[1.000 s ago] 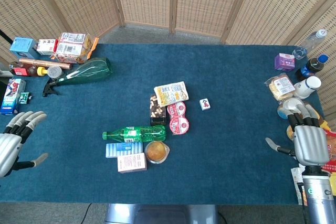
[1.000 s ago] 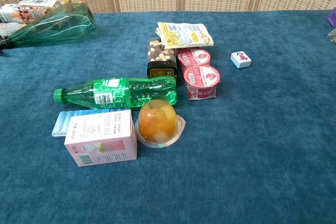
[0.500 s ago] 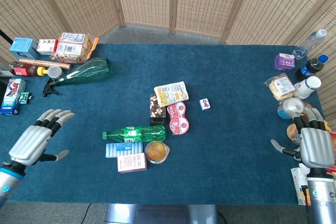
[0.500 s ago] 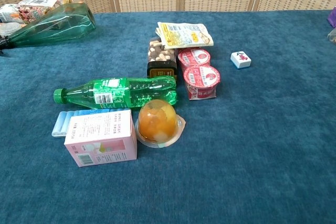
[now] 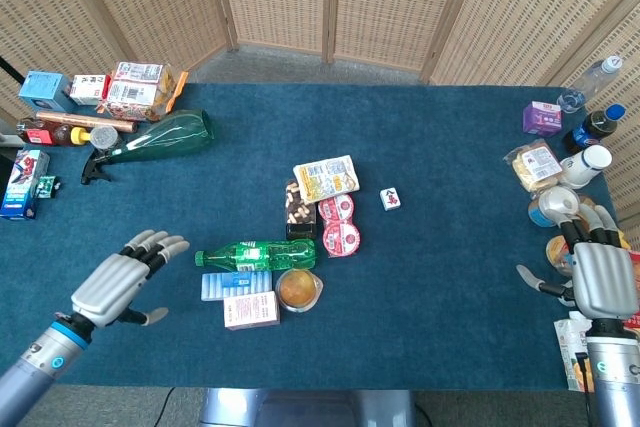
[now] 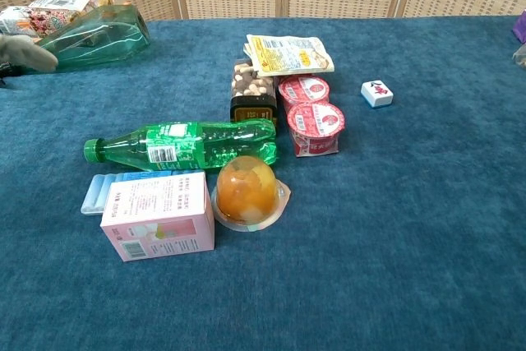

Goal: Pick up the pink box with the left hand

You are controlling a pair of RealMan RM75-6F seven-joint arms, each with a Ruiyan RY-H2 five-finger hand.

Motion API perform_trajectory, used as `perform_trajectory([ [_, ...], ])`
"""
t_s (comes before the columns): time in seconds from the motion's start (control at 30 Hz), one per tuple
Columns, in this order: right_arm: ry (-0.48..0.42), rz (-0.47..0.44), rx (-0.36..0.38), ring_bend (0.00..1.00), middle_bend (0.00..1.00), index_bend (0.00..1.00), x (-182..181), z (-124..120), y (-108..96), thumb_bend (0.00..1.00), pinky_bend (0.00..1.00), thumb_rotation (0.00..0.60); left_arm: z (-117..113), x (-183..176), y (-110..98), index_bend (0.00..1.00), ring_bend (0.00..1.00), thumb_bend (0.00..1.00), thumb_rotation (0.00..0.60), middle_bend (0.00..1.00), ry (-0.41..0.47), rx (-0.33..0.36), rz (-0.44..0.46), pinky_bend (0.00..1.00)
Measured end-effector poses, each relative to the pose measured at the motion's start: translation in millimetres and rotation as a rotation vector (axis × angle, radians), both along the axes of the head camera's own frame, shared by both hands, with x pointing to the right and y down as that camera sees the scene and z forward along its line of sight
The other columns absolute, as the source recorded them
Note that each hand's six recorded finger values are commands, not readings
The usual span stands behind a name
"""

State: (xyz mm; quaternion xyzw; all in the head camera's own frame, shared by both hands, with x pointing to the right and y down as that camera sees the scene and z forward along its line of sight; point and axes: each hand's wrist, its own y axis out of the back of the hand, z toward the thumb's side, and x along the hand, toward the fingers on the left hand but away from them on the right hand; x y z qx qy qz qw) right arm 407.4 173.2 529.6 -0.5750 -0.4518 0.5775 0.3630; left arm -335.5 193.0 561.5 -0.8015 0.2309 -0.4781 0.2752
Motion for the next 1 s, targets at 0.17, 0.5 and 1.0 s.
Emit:
perform_trajectory([
  [0.17, -0.004, -0.001, 0.003, 0.09, 0.28, 0.21, -0.4, -0.7, -0.5, 0.2, 0.01, 0.425, 2.8, 12.0, 10.3, 0.1, 0.0, 0.27, 0.6, 0.13, 0.032, -0.028, 0.021, 0.0],
  [0.5, -0.012, 0.003, 0.006, 0.09, 0.28, 0.21, 3.6, -1.5, 2.1, 0.2, 0.01, 0.426, 21.5, 41.0, 39.3, 0.1, 0.0, 0.27, 0.6, 0.16, 0.087, -0.103, 0.049, 0.0],
  [1.0, -0.033, 0.026, 0.015, 0.09, 0.28, 0.21, 14.0, -11.0, 10.8, 0.2, 0.01, 0.425, 38.0, 67.3, 55.3, 0.1, 0.0, 0.27, 0.6, 0.16, 0.081, -0.101, 0.036, 0.0],
])
